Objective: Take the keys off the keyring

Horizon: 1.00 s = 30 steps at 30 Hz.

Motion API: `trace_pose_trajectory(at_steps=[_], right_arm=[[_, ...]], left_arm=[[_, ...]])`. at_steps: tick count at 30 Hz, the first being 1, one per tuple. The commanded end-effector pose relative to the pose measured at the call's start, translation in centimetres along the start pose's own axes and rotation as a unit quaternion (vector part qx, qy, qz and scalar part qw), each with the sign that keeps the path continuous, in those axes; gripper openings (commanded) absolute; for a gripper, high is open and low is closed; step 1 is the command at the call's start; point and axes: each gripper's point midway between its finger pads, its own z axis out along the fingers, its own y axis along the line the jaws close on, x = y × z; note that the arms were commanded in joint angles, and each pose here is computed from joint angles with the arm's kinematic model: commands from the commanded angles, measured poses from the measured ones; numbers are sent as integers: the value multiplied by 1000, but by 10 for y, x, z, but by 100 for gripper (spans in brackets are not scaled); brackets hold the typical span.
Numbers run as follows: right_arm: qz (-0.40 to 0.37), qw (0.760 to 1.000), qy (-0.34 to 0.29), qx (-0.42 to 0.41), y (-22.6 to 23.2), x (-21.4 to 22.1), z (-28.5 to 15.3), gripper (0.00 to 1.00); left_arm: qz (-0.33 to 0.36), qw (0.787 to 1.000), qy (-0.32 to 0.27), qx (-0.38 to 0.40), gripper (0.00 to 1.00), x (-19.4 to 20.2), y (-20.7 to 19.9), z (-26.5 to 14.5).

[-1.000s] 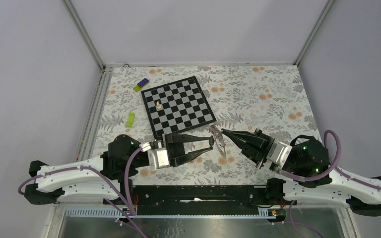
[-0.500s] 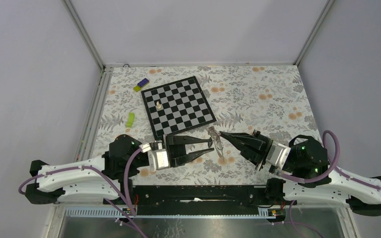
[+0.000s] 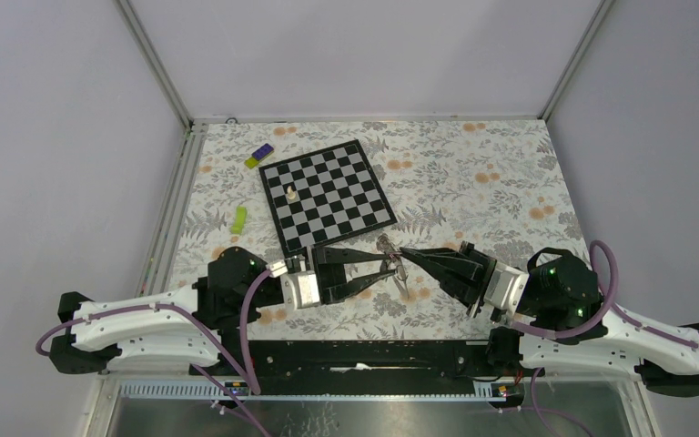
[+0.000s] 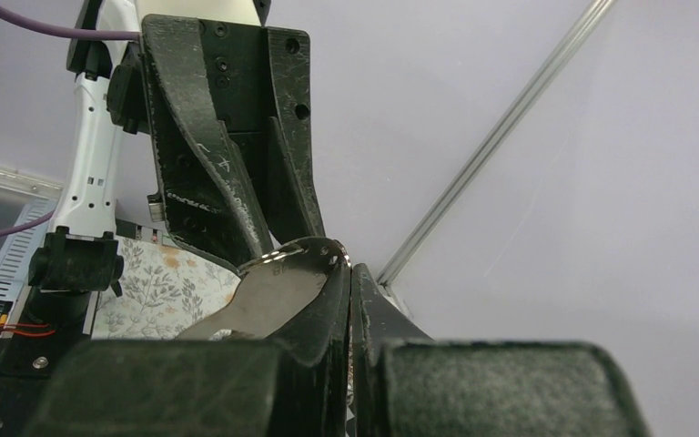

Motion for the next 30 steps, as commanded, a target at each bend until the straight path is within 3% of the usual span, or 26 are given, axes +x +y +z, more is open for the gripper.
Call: trace_pose_trajectory(at_steps=[1, 20, 30], right_arm=[[-7, 999, -36, 3, -7, -21, 1, 0], [-8, 999, -35, -17, -1, -22, 2, 0], [-9, 999, -32, -21, 2, -19, 1, 0]], left_arm=[[-5, 999, -16, -31, 29, -10, 11, 1], [-6, 997, -10, -74, 26, -5, 26, 0], [-11, 995, -16, -102, 16, -8, 35, -2]])
